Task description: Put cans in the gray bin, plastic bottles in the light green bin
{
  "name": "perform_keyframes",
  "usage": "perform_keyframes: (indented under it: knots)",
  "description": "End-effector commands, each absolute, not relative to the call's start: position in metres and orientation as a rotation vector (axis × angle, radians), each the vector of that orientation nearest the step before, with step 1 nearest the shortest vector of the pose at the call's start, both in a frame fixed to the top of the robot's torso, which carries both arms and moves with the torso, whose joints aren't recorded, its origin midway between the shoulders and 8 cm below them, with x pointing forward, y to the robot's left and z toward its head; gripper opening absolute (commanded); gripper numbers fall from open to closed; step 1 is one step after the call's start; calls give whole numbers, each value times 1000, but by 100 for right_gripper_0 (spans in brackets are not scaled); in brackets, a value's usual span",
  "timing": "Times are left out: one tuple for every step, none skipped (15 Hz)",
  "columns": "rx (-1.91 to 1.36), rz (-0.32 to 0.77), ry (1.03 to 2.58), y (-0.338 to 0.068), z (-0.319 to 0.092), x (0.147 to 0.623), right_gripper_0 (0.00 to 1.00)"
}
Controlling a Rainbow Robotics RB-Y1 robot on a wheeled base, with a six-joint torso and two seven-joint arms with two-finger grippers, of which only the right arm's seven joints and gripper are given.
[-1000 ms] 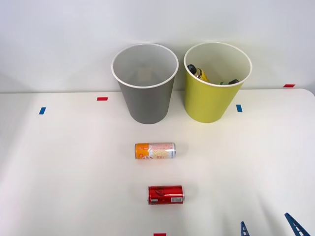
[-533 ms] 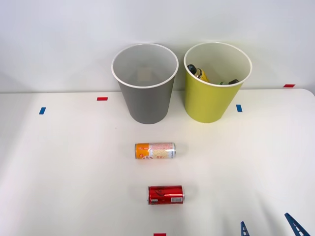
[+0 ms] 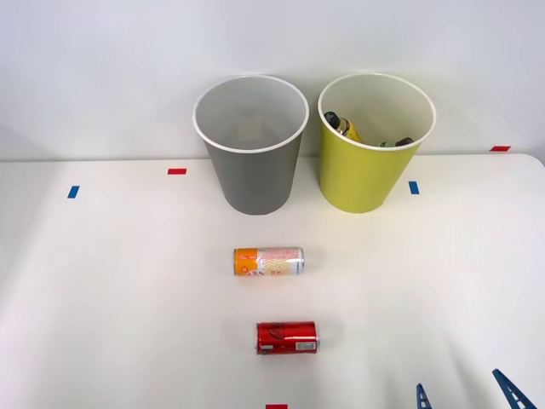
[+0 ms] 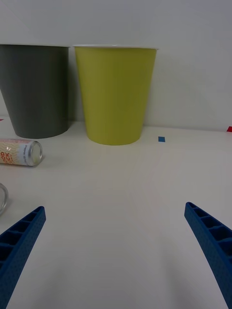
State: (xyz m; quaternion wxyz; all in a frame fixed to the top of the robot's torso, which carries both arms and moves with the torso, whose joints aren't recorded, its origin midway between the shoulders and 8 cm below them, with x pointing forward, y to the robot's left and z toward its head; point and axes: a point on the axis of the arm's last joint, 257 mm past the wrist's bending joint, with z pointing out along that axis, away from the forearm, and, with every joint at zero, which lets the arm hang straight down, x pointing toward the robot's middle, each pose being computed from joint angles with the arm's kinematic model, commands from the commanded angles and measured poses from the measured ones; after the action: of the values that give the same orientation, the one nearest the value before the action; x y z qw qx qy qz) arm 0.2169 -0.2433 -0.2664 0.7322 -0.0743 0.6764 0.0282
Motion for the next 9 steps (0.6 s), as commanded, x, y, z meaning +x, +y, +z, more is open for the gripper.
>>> perform_keyframes:
  knots:
    - [-164, 62, 1488, -243, -266, 217, 100]
    - [-164, 62, 1488, -243, -266, 217, 100]
    - [-164, 62, 1488, -243, -266, 217, 100]
    - [-164, 62, 1488, -243, -266, 217, 100]
    - [-164, 62, 1488, -243, -266, 217, 100]
    - [-164, 62, 1488, -243, -266, 217, 100]
    - [-164, 62, 1488, -243, -266, 217, 100]
    - [-164, 62, 1488, -243, -266, 217, 100]
    - [-164, 62, 1488, -243, -266, 217, 100]
